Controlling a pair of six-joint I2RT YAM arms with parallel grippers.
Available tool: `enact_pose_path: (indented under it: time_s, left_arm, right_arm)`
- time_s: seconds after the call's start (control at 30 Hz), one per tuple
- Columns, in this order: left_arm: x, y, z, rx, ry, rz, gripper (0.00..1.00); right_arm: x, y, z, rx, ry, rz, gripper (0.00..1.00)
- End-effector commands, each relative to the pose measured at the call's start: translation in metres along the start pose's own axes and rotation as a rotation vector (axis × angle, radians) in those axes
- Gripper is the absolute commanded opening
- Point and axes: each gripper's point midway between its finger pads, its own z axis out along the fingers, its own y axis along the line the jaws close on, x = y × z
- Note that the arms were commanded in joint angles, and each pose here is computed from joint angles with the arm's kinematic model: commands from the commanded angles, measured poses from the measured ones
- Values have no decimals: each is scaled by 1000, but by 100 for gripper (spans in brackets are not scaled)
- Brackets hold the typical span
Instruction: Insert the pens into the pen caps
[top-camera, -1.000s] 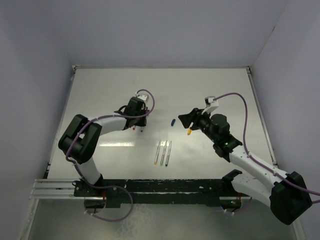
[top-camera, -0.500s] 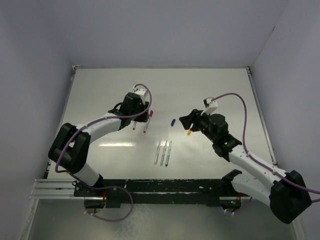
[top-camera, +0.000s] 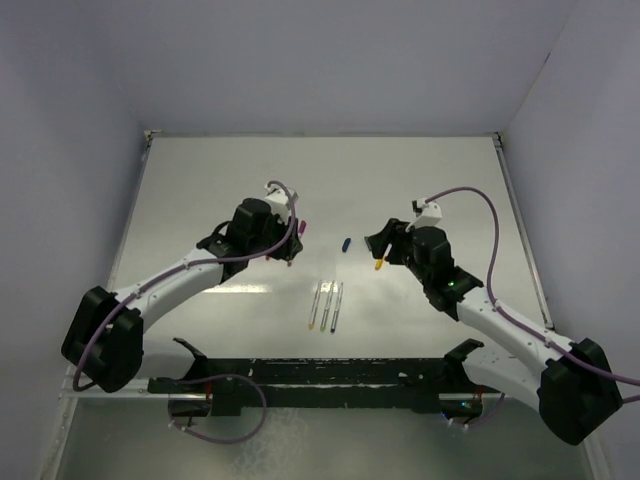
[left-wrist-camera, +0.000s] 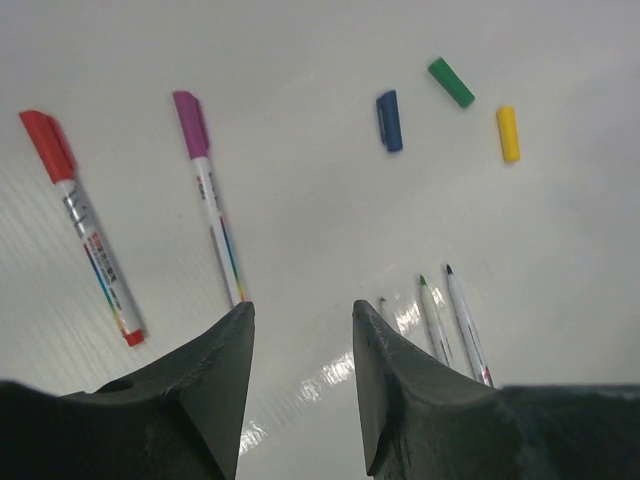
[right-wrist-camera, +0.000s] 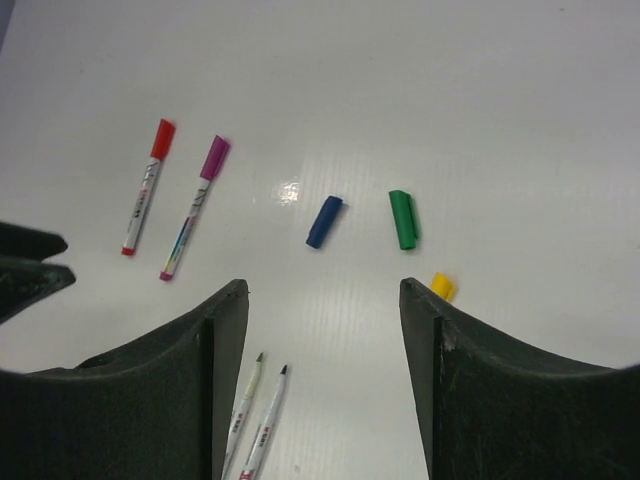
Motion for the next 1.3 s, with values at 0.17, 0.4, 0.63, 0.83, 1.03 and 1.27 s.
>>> enact_pose_path:
  time_s: [0.17, 0.4, 0.63, 0.83, 1.03, 1.27]
  left_arm:
    - [54, -51, -26, 60, 114, 68, 47]
    - [92, -64, -23, 73, 206, 56, 48]
    - [108, -75, -12, 13, 245, 120, 49]
    - [116, -79, -3, 1, 262, 138, 50]
    - [118, -85, 2, 9, 253, 139, 51]
    - [123, -85, 8, -5, 265, 149, 51]
  right_arm:
    - [-21, -32, 6, 249, -35, 33, 52]
    - [-19, -42, 3, 285, -50, 51, 53]
    - [-17, -38, 3, 257, -50, 64, 54]
    - [-17, -38, 1, 246, -58, 67, 53]
    - [-17, -35, 1, 225, -64, 71, 53]
    - [-16, -31, 3, 202, -60, 72, 53]
